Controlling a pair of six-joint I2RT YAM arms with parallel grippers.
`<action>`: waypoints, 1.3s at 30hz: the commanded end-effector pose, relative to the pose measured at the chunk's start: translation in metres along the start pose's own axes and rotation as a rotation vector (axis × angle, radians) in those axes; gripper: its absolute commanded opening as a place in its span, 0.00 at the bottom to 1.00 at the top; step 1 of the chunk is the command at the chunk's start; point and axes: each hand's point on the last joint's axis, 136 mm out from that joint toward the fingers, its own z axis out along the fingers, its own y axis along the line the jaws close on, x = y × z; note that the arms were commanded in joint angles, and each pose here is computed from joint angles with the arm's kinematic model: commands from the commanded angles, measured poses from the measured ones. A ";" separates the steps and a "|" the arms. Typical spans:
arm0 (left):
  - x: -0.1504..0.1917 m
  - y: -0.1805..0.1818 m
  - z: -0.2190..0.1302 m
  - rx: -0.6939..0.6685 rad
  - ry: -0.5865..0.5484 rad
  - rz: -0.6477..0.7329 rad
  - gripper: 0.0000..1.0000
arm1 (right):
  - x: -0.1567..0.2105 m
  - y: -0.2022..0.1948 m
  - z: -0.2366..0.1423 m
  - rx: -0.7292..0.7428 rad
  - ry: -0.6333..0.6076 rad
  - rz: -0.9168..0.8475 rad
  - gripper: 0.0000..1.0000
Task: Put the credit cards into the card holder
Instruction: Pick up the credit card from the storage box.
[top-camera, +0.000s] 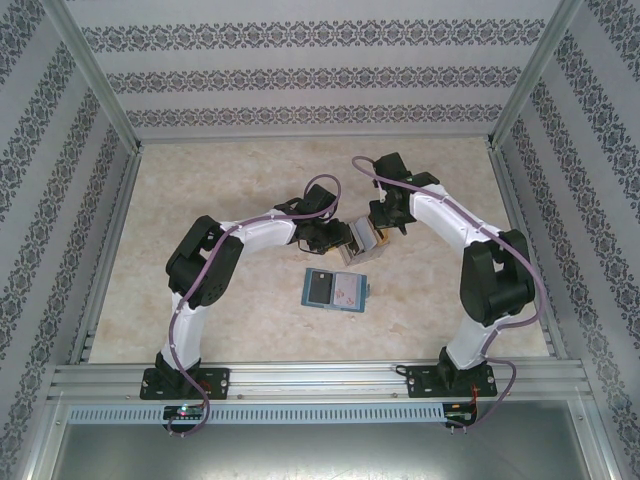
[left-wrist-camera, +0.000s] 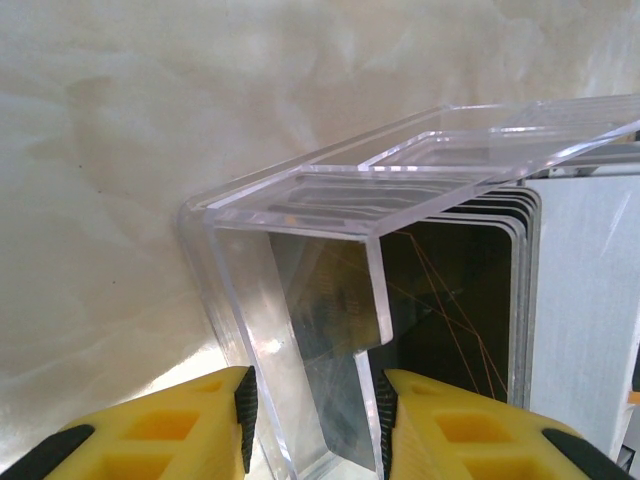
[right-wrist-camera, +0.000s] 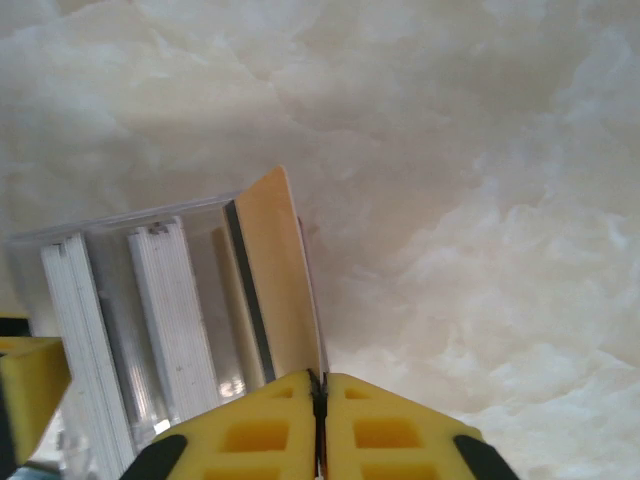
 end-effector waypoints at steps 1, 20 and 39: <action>0.010 0.025 0.007 -0.066 0.031 -0.034 0.38 | -0.009 -0.003 -0.022 0.007 -0.045 0.011 0.07; -0.001 -0.009 -0.050 0.062 -0.123 0.035 0.48 | 0.004 0.033 -0.084 -0.360 -0.211 0.395 0.00; 0.007 -0.093 -0.126 0.628 -0.079 -0.013 0.70 | 0.034 0.074 -0.119 -0.723 -0.246 0.656 0.00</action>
